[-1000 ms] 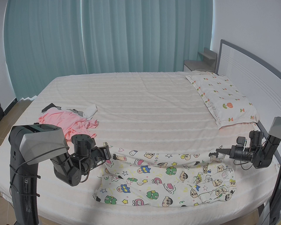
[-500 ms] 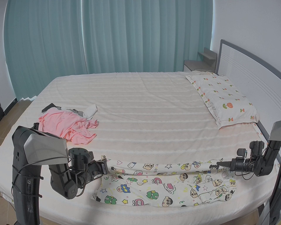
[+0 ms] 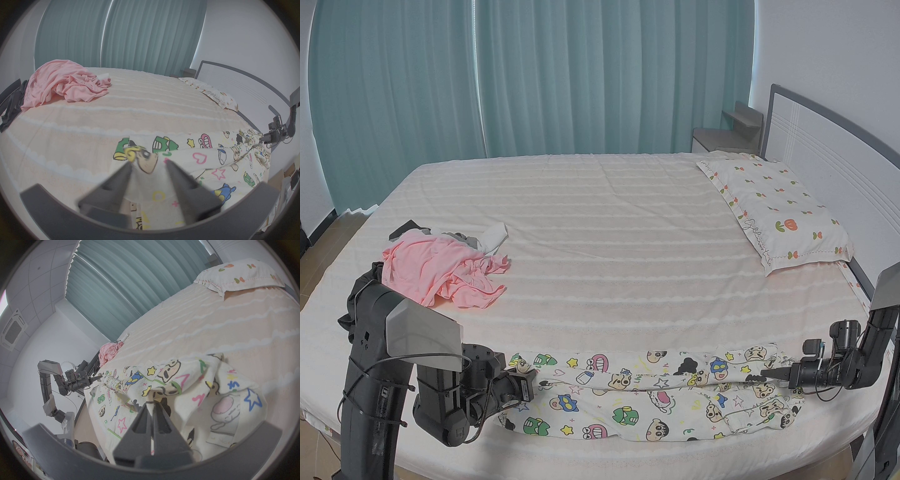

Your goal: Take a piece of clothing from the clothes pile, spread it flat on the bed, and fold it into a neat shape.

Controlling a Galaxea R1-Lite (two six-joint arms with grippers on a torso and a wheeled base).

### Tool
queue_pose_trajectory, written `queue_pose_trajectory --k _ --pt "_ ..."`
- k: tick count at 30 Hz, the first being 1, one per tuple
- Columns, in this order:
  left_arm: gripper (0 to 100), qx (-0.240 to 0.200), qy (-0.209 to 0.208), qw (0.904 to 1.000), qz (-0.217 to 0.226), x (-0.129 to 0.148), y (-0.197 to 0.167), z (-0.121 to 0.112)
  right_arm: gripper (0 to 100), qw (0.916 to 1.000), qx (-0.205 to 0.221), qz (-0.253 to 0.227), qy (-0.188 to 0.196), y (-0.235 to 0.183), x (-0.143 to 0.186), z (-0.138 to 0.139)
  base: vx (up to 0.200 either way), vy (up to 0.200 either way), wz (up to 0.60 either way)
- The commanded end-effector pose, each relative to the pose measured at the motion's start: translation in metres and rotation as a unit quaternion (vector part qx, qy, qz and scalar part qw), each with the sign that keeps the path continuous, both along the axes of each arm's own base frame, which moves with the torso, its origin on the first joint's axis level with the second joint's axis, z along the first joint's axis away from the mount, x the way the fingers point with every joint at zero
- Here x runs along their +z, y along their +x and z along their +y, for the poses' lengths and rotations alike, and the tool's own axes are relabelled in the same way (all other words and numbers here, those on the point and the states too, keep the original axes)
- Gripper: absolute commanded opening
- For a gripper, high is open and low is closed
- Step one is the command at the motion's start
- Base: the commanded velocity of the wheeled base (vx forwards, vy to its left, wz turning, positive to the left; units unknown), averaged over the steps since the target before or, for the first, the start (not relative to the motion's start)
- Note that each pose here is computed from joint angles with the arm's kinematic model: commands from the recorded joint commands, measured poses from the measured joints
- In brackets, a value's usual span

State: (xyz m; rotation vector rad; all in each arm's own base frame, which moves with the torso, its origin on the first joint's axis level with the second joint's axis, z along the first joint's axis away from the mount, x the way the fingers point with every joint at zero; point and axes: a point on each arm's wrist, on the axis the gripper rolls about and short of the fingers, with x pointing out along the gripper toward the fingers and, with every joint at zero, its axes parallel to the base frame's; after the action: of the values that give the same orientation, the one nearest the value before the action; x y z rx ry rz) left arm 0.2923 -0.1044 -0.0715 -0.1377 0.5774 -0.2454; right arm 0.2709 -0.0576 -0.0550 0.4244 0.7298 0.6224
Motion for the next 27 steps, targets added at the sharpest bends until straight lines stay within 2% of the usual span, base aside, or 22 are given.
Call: queue_pose_trajectory --k 1,6,7,11,14,15,18,19,20,21,22,23,24,25,27 --pt "100 0.005 -0.001 1.0000 0.005 -0.005 -0.002 0.002 100 0.9999 0.000 0.014 0.004 -0.007 -0.002 0.002 0.000 0.000 0.00" --pt "100 0.019 -0.010 0.9997 0.011 -0.004 -0.002 0.007 100 0.9997 -0.009 0.021 -0.008 -0.016 0.000 0.001 0.000 0.000 0.00" --pt "100 0.027 -0.022 0.9992 0.017 -0.002 -0.005 0.008 100 0.9995 -0.014 0.018 -0.020 -0.018 0.002 0.000 0.000 0.000 0.00" --pt "100 0.050 -0.053 0.9971 0.023 0.011 -0.010 0.014 100 0.9991 -0.030 0.016 -0.027 -0.025 0.009 -0.004 0.000 0.000 0.00" --pt "100 0.081 -0.087 0.9928 0.014 0.027 -0.010 0.025 100 0.9985 -0.046 0.009 -0.029 -0.032 0.019 -0.010 0.000 0.000 0.00" --pt "100 0.081 -0.087 0.9928 0.014 0.027 -0.010 0.025 100 0.9985 -0.046 0.009 -0.029 -0.032 0.019 -0.010 0.000 0.000 0.00" --pt "100 0.122 -0.141 0.9823 -0.017 0.051 -0.002 0.044 100 0.9973 -0.067 -0.001 -0.030 -0.040 0.029 -0.018 0.000 0.000 0.00" --pt "100 0.124 -0.144 0.9817 -0.018 0.052 -0.002 0.044 100 0.9973 -0.067 -0.002 -0.030 -0.040 0.030 -0.019 0.000 0.000 0.00" --pt "100 0.148 -0.179 0.9723 -0.031 0.064 0.000 0.051 100 0.9968 -0.073 -0.009 -0.030 -0.043 0.035 -0.021 0.000 0.000 0.00" --pt "100 0.153 -0.189 0.9694 -0.035 0.068 0.000 0.052 100 0.9967 -0.074 -0.011 -0.030 -0.043 0.037 -0.021 0.000 0.000 0.00" --pt "100 0.176 -0.230 0.9558 -0.049 0.082 0.001 0.057 100 0.9963 -0.078 -0.019 -0.030 -0.043 0.043 -0.022 0.000 0.000 0.00" --pt "100 0.178 -0.235 0.9543 -0.050 0.083 0.001 0.058 100 0.9962 -0.079 -0.019 -0.031 -0.043 0.043 -0.022 0.000 0.000 0.00" --pt "100 0.199 -0.283 0.9362 -0.061 0.097 0.001 0.063 100 0.9958 -0.085 -0.025 -0.025 -0.041 0.051 -0.020 0.000 0.000 0.00" --pt "100 0.208 -0.315 0.9239 -0.064 0.105 -0.001 0.063 100 0.9956 -0.088 -0.027 -0.016 -0.039 0.058 -0.017 0.000 0.000 0.00" --pt "100 0.209 -0.318 0.9225 -0.064 0.106 -0.002 0.063 100 0.9956 -0.088 -0.028 -0.016 -0.039 0.059 -0.016 0.000 0.000 0.00"
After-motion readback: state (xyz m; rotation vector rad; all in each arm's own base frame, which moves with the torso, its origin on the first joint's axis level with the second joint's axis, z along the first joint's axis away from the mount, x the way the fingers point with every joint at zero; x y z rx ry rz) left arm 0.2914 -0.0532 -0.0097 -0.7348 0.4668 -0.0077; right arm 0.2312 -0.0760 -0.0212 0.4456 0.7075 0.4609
